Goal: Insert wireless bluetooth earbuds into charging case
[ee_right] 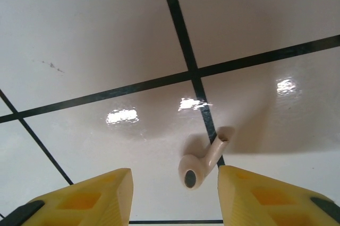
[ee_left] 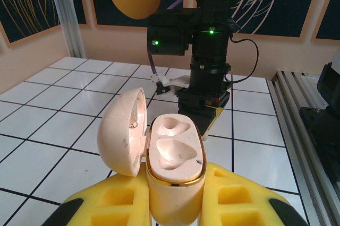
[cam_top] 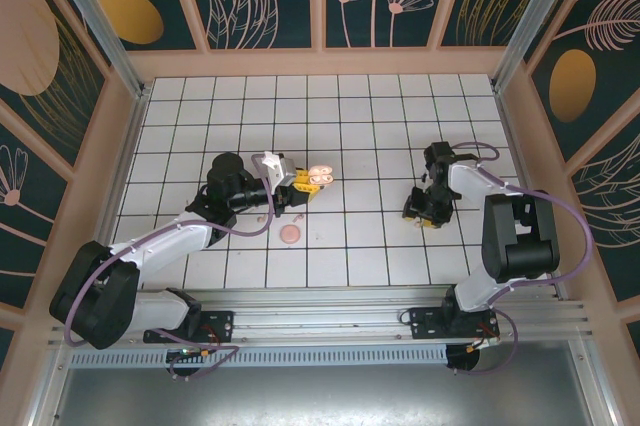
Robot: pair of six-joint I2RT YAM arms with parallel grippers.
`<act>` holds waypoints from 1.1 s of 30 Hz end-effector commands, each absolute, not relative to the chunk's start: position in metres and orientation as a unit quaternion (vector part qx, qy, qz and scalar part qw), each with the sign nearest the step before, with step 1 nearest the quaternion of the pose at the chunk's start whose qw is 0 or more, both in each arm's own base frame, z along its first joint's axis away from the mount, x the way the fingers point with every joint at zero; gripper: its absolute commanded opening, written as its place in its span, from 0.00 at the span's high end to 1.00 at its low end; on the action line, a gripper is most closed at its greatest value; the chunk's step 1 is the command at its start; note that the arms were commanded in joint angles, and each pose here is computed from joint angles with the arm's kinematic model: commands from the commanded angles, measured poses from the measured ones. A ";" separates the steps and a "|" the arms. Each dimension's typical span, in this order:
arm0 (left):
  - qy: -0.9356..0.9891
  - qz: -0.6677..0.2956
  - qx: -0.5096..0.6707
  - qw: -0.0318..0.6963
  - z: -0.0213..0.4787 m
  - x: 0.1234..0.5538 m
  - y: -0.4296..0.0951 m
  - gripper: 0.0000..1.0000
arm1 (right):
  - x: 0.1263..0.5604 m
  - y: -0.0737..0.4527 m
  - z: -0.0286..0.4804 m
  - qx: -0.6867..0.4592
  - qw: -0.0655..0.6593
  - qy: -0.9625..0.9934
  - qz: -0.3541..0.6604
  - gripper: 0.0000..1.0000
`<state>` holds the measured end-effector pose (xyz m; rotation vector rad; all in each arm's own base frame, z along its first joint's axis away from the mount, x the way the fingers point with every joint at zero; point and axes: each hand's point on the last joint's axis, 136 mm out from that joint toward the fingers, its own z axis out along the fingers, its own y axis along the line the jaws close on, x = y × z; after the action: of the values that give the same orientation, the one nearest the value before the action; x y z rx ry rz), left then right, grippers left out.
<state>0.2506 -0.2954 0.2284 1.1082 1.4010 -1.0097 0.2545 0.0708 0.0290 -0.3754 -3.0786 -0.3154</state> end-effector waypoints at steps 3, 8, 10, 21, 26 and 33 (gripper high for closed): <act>0.568 -0.421 0.470 0.529 0.242 0.249 -0.298 0.86 | 0.253 0.073 0.036 -0.120 0.005 -0.988 -0.101 0.53; 0.568 -0.422 0.470 0.528 0.243 0.249 -0.298 0.86 | 0.273 0.076 0.042 -0.109 -0.020 -0.988 -0.109 0.51; 0.568 -0.421 0.470 0.528 0.244 0.248 -0.298 0.86 | 0.279 0.077 0.041 -0.106 -0.024 -0.988 -0.112 0.51; 0.572 -0.416 0.469 0.528 0.242 0.249 -0.297 0.86 | 0.287 0.075 0.024 -0.094 -0.010 -0.991 -0.099 0.51; 0.574 -0.414 0.469 0.529 0.242 0.249 -0.296 0.86 | 0.276 0.067 0.016 -0.099 0.008 -0.992 -0.077 0.51; 0.574 -0.413 0.469 0.528 0.242 0.250 -0.296 0.86 | 0.257 0.064 0.017 -0.109 0.031 -0.991 -0.066 0.51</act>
<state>0.2496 -0.2943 0.2214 1.1103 1.4407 -1.0148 0.2762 0.0698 0.0188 -0.3322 -3.1022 -0.2742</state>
